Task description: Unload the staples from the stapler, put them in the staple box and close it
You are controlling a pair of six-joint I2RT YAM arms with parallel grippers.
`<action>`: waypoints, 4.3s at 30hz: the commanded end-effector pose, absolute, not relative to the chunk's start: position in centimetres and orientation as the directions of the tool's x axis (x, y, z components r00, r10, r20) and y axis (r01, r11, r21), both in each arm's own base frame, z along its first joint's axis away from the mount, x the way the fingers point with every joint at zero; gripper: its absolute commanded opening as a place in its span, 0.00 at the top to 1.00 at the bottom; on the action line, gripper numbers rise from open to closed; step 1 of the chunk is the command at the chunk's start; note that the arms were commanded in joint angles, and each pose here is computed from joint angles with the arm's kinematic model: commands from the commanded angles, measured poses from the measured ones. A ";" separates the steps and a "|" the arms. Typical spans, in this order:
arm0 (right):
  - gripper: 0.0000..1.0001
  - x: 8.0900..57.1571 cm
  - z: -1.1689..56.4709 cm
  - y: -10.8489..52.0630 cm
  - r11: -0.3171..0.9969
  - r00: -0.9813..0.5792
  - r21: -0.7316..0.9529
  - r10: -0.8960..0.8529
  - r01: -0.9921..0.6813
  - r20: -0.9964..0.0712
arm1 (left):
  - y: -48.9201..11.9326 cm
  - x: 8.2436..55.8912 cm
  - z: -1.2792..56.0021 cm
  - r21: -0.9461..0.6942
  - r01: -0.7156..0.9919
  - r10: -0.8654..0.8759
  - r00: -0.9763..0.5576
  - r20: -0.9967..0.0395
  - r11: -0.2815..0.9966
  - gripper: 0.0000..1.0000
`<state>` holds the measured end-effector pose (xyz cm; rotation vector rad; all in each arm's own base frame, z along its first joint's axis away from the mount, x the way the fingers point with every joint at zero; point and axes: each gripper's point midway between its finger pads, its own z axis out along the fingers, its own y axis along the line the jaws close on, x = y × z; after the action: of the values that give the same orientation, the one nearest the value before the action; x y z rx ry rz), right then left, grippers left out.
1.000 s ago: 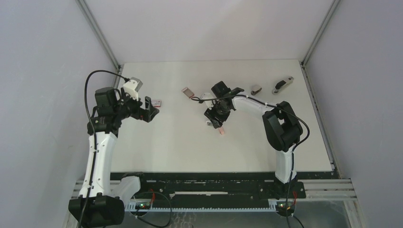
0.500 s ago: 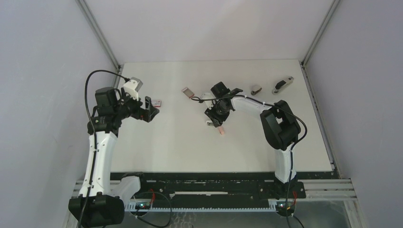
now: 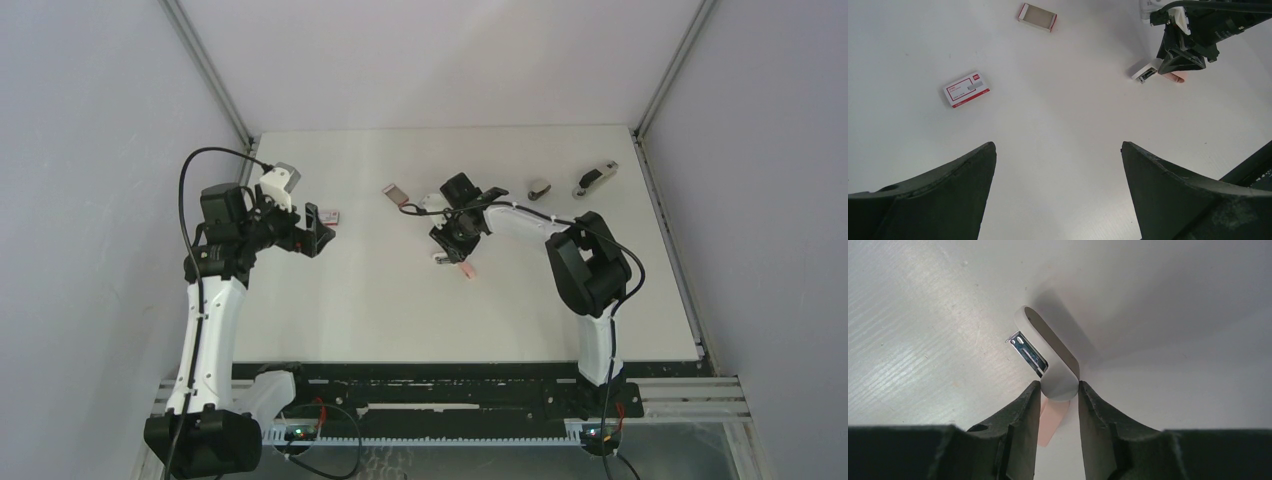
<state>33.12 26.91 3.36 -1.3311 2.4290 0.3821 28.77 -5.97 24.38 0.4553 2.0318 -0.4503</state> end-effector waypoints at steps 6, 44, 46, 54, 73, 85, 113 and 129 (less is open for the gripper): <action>0.78 34.1 5.1 27.9 0.519 -0.458 0.006 -0.748 -0.855 -0.481 | -6.1 28.8 23.5 -0.143 0.499 0.124 -0.463 -0.877 0.855 0.01; 0.83 33.0 7.3 32.3 0.161 0.139 -0.890 -0.960 -0.426 -0.241 | -4.5 29.5 24.1 -0.075 0.424 0.127 -0.427 -0.895 0.902 0.01; 0.84 33.3 8.1 32.4 0.183 0.140 -0.902 -0.957 -0.391 -0.255 | -4.5 29.5 24.1 -0.074 0.423 0.126 -0.427 -0.895 0.903 0.01; 0.83 32.9 8.1 32.5 0.180 0.158 -0.908 -0.954 -0.378 -0.255 | -4.4 29.6 24.2 -0.072 0.414 0.123 -0.425 -0.897 0.907 0.01; 0.82 33.1 11.0 32.9 0.217 0.186 -0.912 -0.937 -0.348 -0.295 | -4.4 29.6 24.2 -0.074 0.413 0.120 -0.425 -0.897 0.908 0.01; 0.81 33.1 9.4 32.0 0.262 0.098 -0.819 -0.929 -0.510 -0.358 | -4.3 29.9 23.8 -0.082 0.407 0.116 -0.439 -0.891 0.910 0.01; 0.51 29.1 4.7 31.6 0.267 -0.130 -0.375 -0.927 -0.888 -0.352 | -4.4 29.7 23.7 -0.083 0.415 0.121 -0.441 -0.889 0.906 0.01; 0.42 29.3 5.1 29.1 0.431 -0.345 -0.128 -0.841 -0.893 -0.417 | -4.3 29.7 23.8 -0.077 0.412 0.123 -0.438 -0.891 0.908 0.01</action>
<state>28.91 28.87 3.24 -1.6110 2.1754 -0.0196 29.50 -4.56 24.03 0.4044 2.0273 -0.3524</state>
